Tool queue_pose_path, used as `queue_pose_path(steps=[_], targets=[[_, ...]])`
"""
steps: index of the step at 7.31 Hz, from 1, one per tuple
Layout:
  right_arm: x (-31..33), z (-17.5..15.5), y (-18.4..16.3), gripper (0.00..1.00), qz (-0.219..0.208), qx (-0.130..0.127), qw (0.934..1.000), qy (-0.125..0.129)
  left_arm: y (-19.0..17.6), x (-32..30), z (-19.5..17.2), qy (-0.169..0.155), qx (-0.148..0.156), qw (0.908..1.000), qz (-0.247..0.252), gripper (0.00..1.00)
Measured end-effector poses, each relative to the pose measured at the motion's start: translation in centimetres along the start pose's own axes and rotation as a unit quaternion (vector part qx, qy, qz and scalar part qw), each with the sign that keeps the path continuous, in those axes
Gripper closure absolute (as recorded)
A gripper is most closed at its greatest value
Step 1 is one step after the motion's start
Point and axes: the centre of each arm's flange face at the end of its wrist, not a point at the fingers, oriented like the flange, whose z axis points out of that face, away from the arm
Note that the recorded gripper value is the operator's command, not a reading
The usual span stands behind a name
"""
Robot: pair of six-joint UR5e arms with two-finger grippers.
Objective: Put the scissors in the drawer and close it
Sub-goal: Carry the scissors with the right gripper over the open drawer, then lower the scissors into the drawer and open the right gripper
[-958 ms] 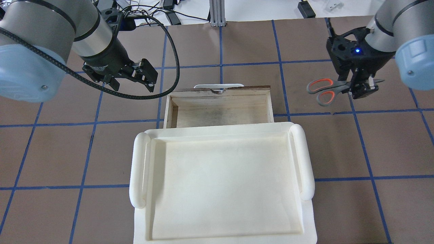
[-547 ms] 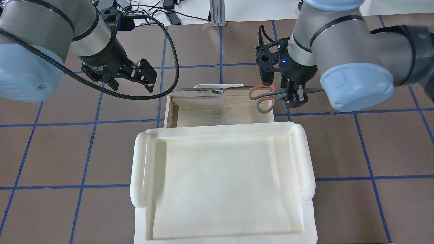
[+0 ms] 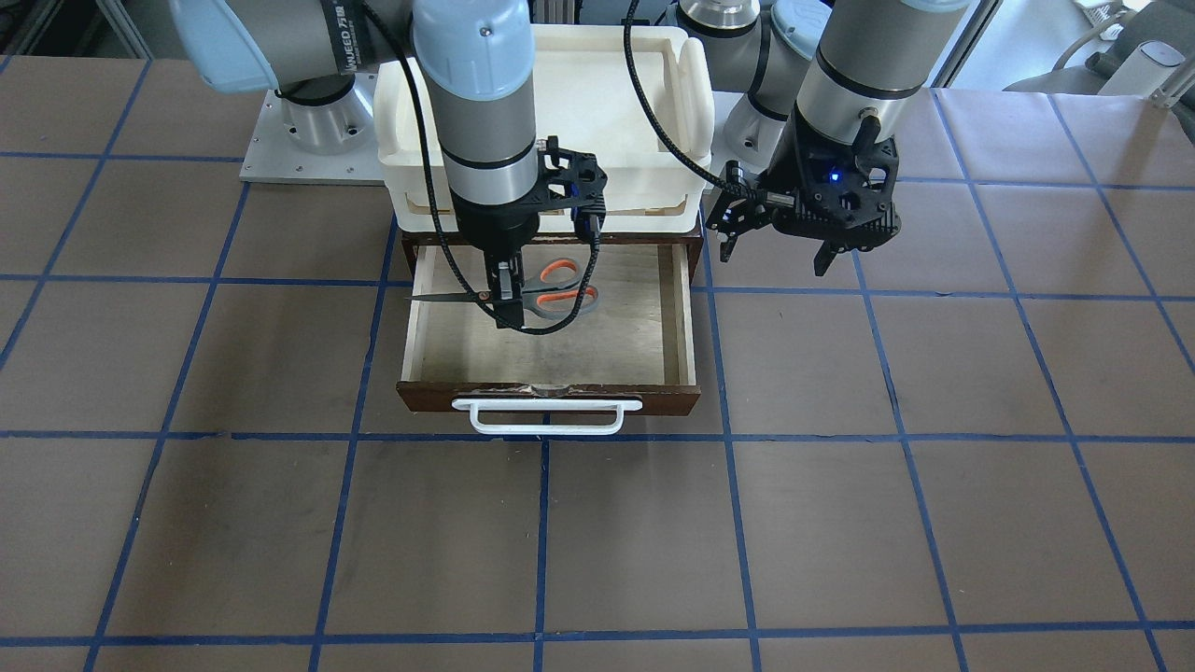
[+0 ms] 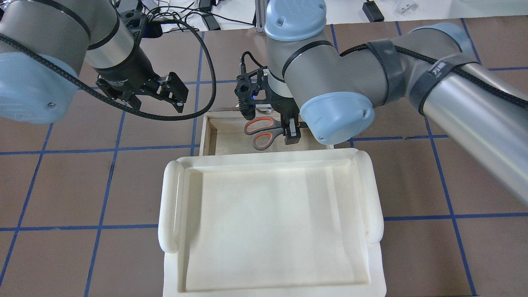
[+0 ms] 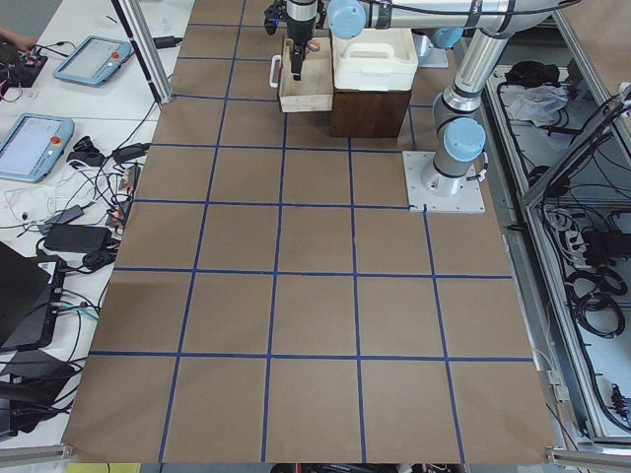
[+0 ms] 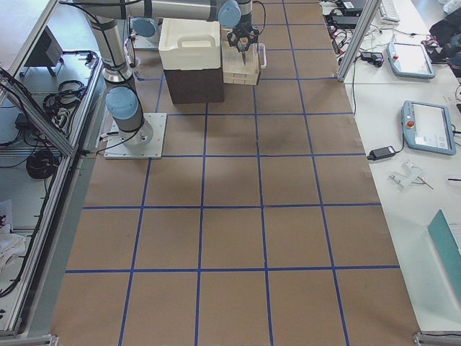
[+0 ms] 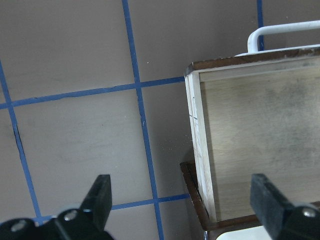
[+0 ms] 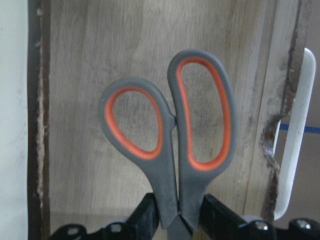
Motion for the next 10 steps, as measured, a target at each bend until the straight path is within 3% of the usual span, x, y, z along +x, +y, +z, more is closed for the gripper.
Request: queue_pose_path(steps=[5,6,7,8,9,10], targets=[[1.3,4.9,-2.9,1.00,0.020,0.012,0.9989,-0.042,0.0,-0.3,0.4,-0.011,-0.007,0.9999,-0.006,0.00],[1.4,5.4,-3.1,0.95,0.026,0.017,0.9984,-0.048,0.2,-0.4,0.6,-0.009,-0.017,0.9998,-0.008,0.00],[1.4,5.7,-3.2,0.52,0.032,0.019,0.9980,-0.052,0.5,-0.6,0.8,-0.007,-0.032,0.9994,-0.013,0.00],[1.4,5.8,-3.2,0.19,0.036,0.020,0.9977,-0.053,0.6,-1.0,0.9,-0.005,-0.040,0.9990,-0.017,0.00],[1.4,5.9,-3.2,0.01,0.040,0.020,0.9976,-0.053,0.6,-1.2,0.9,-0.005,-0.043,0.9989,-0.019,0.00],[1.4,5.7,-3.2,0.01,0.044,0.021,0.9974,-0.053,0.6,-1.2,0.9,-0.005,-0.043,0.9989,-0.019,0.00]])
